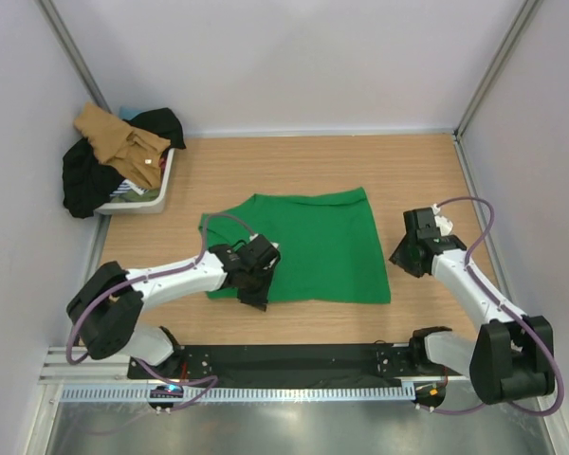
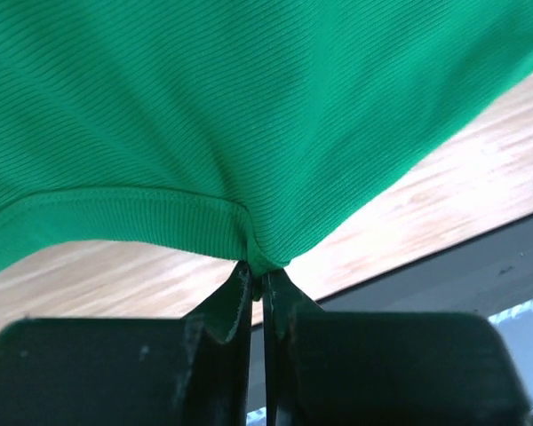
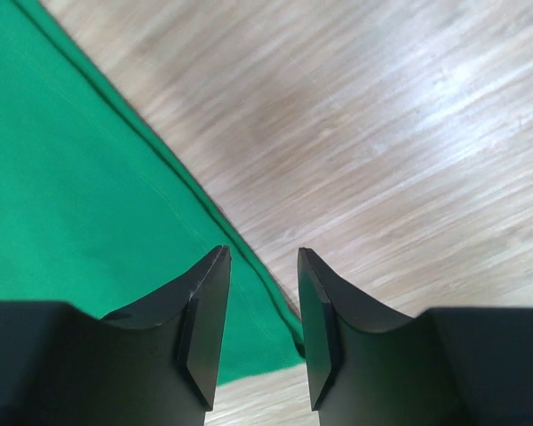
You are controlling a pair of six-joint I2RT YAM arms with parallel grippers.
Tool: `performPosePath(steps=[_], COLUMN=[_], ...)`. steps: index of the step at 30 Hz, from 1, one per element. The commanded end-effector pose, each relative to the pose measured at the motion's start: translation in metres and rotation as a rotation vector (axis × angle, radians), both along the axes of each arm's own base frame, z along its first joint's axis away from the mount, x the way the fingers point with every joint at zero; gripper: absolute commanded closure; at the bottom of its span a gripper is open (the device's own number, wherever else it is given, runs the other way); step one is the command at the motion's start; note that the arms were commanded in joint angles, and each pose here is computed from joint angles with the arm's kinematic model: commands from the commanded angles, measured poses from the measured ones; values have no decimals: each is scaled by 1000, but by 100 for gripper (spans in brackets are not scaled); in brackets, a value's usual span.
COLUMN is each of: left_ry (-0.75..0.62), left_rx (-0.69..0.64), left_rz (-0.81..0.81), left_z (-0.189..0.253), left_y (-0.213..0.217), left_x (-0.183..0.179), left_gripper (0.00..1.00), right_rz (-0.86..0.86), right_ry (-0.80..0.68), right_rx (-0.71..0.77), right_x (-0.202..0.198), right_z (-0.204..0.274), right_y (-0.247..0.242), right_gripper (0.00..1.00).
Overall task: Fold and stack the tank tops
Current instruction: Fold the tank top
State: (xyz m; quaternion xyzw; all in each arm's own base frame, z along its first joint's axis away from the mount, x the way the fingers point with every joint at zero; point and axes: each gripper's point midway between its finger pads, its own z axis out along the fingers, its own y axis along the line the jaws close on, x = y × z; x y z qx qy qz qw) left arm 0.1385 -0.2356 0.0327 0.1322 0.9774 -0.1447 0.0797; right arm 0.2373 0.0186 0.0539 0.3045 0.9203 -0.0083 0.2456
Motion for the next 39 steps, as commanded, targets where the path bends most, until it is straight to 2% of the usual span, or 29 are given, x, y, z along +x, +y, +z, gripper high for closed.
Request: performPosePath(steps=[1, 3, 4, 5, 7, 11, 12, 14, 16, 21, 29, 35, 39], left_ry=[-34, -41, -46, -48, -53, -44, -45, -88, -134, -228, -327, -369, -403], left_rx=[7, 16, 27, 36, 47, 43, 41, 49, 11, -66, 26, 11, 22], left_rz=[21, 30, 38, 43, 58, 98, 101, 128, 146, 182, 262, 391, 426], left_z=[15, 14, 14, 12, 10, 7, 7, 12, 23, 49, 54, 55, 55], left_y=[11, 18, 22, 27, 31, 34, 35, 39, 37, 25, 39, 55, 59], left_x=[-5, -7, -8, -10, -10, -15, -15, -9, -2, 16, 52, 85, 102], left_gripper=[95, 92, 89, 82, 75, 57, 54, 50, 48, 46, 46, 46, 45], right_rz=[36, 139, 203, 260, 323, 372, 387, 394, 409, 405, 388, 334, 284], right_ry=[-134, -214, -238, -299, -316, -347, -361, -324, -340, -290, -215, -170, -193], right_rx=[16, 58, 128, 181, 246, 250, 240, 218, 209, 195, 156, 96, 53], right_x=[22, 45, 51, 66, 81, 115, 126, 140, 156, 191, 226, 252, 276], right_z=[30, 47, 51, 61, 67, 78, 87, 74, 82, 60, 25, -6, -5], right_y=[5, 21, 37, 52, 69, 88, 94, 97, 104, 114, 118, 112, 101], right_gripper=[57, 57, 57, 57, 57, 51, 50, 50, 52, 58, 60, 60, 75])
